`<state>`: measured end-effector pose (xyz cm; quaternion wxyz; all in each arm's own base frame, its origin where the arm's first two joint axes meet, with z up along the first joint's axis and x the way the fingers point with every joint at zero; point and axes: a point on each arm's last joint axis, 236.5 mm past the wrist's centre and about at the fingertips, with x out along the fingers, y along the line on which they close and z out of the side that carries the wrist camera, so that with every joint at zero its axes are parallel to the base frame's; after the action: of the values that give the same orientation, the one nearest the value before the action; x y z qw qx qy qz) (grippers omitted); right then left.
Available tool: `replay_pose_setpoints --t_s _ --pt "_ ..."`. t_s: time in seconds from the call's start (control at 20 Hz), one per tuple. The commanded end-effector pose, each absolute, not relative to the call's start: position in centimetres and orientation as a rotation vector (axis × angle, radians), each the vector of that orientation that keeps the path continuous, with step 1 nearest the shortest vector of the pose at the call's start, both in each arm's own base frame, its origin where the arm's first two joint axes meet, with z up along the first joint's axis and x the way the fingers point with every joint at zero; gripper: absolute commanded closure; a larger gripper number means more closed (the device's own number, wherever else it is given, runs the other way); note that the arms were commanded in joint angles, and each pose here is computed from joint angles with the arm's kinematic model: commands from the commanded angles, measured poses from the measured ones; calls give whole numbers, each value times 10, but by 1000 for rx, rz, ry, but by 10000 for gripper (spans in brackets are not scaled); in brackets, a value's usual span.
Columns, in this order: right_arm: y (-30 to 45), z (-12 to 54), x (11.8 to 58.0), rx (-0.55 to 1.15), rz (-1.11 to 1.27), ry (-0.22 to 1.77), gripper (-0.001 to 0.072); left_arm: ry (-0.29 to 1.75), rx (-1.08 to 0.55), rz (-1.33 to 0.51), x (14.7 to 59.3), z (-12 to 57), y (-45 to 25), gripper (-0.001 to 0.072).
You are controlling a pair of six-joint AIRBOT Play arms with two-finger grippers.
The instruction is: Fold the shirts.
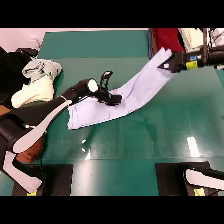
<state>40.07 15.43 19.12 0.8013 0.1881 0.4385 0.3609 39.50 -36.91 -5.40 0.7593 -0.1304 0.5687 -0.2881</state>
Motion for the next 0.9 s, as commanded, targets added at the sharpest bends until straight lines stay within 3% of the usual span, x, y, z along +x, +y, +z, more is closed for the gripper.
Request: replay_pose_setpoints --t_s 0.0,0.3,0.5,0.65,0.7,0.75,0.8,0.85 --pt "200 231 385 351 869 880 699 1233 -289 -634 396 -56 -376 680" --pt "268 230 364 289 1022 917 698 1156 -316 -603 421 -14 -343 680" --pt "338 217 339 239 1157 949 698 950 -251 -441 465 82 -219 681" --pt "428 197 321 289 1250 927 693 750 -241 -266 470 169 -112 680" --pt "460 188 314 305 1283 897 582 695 -245 -223 466 192 -88 680" --pt "492 176 309 324 1299 863 358 650 -254 -186 460 211 -67 681" --pt "513 164 306 324 1299 848 272 629 -260 -162 454 222 -53 680" --pt "526 155 305 291 1306 834 274 623 -263 -145 448 228 -44 680"
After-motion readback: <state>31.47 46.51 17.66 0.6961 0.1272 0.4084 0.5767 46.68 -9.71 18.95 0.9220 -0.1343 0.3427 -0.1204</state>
